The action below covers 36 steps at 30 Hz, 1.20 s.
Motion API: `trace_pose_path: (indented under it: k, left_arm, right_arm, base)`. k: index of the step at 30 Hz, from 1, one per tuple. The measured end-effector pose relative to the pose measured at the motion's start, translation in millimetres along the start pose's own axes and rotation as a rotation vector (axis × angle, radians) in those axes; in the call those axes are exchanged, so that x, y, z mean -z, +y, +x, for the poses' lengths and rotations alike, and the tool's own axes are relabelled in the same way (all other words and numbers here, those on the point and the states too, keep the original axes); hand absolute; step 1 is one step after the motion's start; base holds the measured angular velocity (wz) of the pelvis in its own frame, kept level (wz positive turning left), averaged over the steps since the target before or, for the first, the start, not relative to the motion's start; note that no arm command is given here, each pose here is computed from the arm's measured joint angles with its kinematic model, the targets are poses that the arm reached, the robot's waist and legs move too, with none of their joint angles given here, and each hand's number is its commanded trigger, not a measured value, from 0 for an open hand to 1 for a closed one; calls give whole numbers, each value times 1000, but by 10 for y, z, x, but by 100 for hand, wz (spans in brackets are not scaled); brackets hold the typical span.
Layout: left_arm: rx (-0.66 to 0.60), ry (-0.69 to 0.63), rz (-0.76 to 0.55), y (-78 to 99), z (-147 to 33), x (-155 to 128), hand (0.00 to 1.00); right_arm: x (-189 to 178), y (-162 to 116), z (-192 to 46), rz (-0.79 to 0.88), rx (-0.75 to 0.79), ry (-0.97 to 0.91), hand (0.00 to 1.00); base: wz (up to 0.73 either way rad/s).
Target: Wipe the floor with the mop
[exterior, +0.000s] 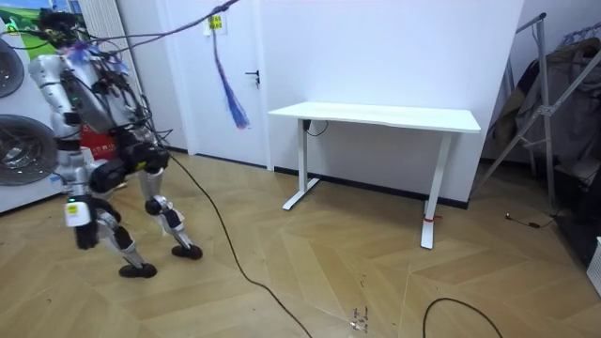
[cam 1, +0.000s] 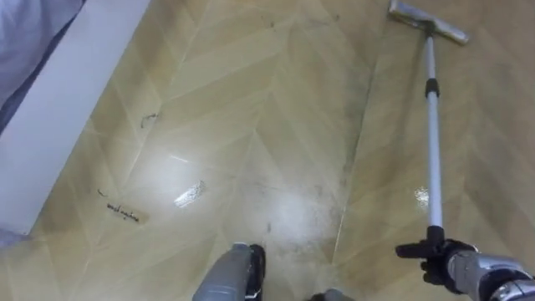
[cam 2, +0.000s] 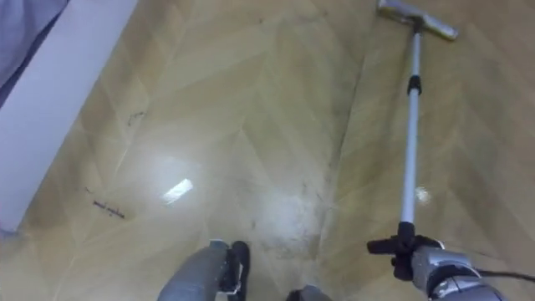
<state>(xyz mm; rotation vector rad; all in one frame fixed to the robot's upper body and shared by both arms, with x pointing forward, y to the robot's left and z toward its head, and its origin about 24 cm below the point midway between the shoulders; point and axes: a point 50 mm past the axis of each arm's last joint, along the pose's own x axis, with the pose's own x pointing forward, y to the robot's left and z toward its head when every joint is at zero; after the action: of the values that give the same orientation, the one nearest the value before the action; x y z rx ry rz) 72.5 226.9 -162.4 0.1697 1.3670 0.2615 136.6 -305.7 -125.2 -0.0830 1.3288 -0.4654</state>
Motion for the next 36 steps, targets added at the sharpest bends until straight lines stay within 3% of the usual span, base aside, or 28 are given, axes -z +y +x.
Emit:
trace_pose_path:
  k: [4,11,14,19,22,26,29,34,36]
  left_arm:
    - [10,-47,-13,-52,-11,-77,0]
    - [-1,-50,14,-67,-10,-33,0]
    - [-14,5,17,-64,-11,103,0]
    - [-71,15,-5,110,-11,101,0]
    - [-66,26,-1,116,-24,190,0]
    - [-21,56,-1,84,-50,356,0]
    - [7,70,-1,73,-49,392,0]
    - [26,-8,-16,45,-17,137,0]
    - [17,-20,-30,64,-14,131,0]
  right_arm:
    - [850,-288,34,-61,126,215,100]
    - [1168,-19,17,-53,106,279,100]
    - [998,33,26,-48,90,274,100]
    - [-48,105,-22,-35,45,39,100]
    - [-623,183,-153,-3,-7,-137,100]
    - [-756,256,-202,22,-58,-166,100]
    - [-343,114,-69,12,-30,-87,100]
    - [899,-361,32,-104,122,203,100]
    - [1139,-316,16,-136,126,256,100]
  base:
    - [21]
    - [-14]
    - [-18]
    - [-22]
    - [-15]
    - [-7]
    - [23]
    - [28]
    - [-17]
